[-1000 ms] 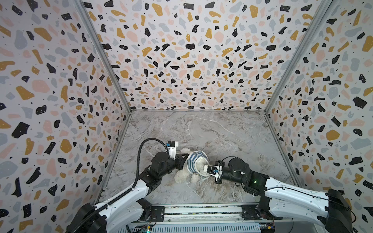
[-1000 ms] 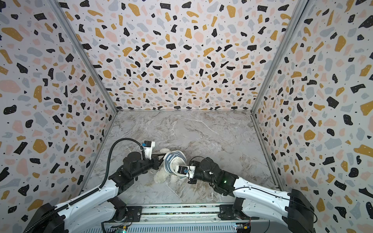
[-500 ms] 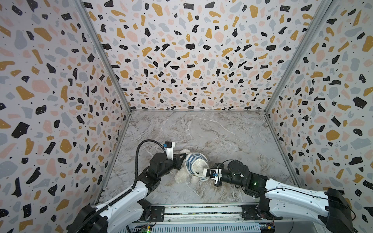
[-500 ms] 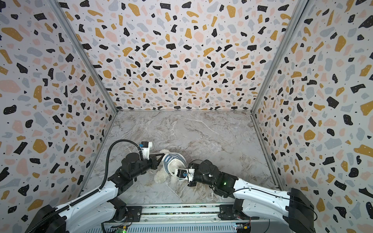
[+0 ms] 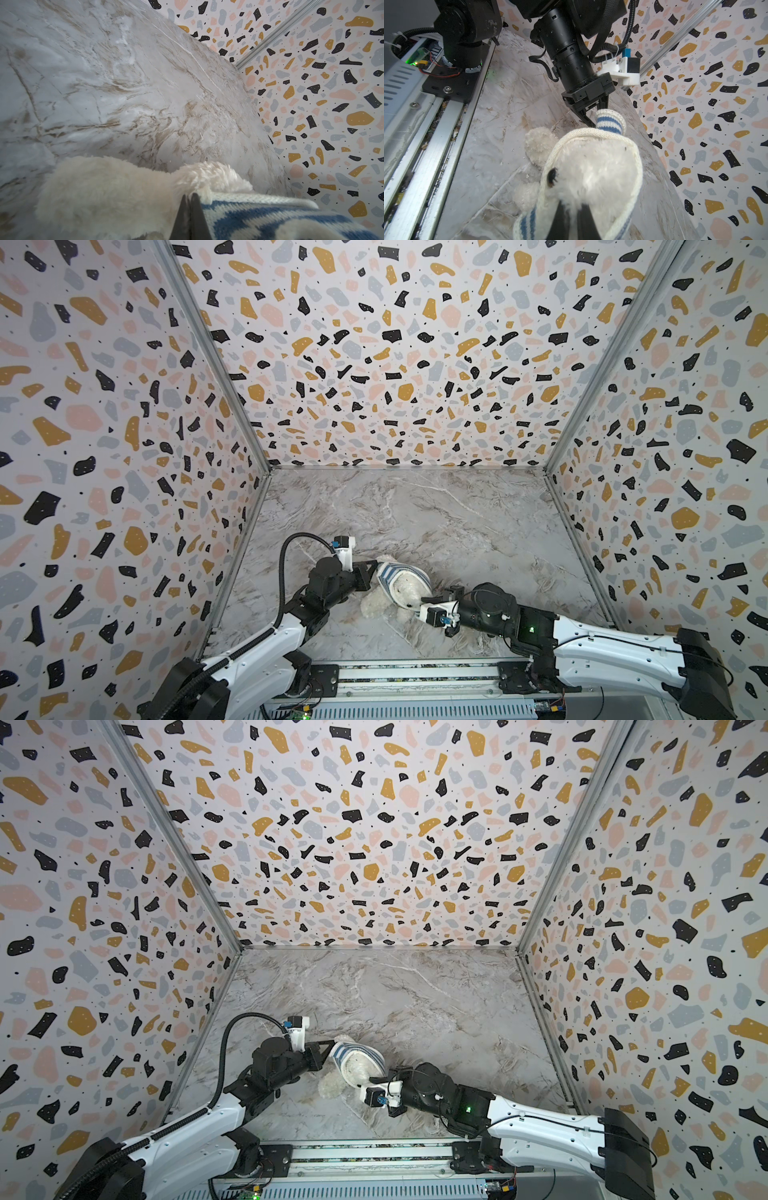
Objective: Dress the teddy bear
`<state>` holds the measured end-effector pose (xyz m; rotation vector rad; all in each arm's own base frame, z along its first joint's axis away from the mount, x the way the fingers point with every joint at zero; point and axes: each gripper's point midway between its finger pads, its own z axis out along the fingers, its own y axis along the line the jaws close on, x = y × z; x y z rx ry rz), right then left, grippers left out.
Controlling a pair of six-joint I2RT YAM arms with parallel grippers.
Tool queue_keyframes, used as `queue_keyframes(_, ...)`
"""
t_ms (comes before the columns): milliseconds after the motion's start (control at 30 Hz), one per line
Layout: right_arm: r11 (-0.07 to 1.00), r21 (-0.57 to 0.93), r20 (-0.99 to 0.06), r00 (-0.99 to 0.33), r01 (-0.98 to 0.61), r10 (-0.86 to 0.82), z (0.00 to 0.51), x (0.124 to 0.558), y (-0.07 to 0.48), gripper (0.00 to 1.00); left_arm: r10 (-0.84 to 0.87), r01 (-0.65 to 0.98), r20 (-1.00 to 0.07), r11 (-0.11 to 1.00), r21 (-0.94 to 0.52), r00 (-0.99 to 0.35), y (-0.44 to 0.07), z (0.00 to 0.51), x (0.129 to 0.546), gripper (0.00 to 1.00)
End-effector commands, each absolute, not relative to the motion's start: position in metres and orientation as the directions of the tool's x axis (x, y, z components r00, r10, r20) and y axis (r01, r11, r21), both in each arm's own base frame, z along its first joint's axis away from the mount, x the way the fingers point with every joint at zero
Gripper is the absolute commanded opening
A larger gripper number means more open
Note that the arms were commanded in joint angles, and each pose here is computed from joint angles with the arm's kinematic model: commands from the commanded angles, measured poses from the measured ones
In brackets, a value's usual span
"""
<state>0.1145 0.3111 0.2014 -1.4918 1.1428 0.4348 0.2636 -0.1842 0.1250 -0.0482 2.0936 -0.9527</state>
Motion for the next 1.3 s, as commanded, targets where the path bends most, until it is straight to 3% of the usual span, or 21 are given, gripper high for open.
queue_keyframes(0, 0.127, -0.577, -0.806, 0.537, -0.807, -0.250, 0.245, 0.095, 0.313, 0.00, -0.367, 0.098, -0.663, 0.827, -0.554, -0.653, -0.145, 0.085, 0.271, 0.00)
queue_keyframes(867, 0.213, -0.565, -0.824, 0.559, -0.797, -0.095, 0.282, 0.085, 0.295, 0.00, -0.363, 0.038, -0.658, 0.859, -0.511, -0.660, -0.133, 0.061, 0.269, 0.00)
queue_keyframes(1133, 0.359, -0.465, -0.884, 0.444, -0.810, -0.144, 0.280, 0.124, 0.306, 0.00, -0.220, 0.225, -0.689, 0.840, -0.494, -0.691, -0.175, 0.076, 0.260, 0.00)
queue_keyframes(1267, 0.427, -0.378, -0.926, 0.349, -0.822, -0.147, 0.281, 0.143, 0.312, 0.00, -0.241, 0.256, -0.693, 0.807, -0.532, -0.680, -0.182, 0.083, 0.253, 0.00)
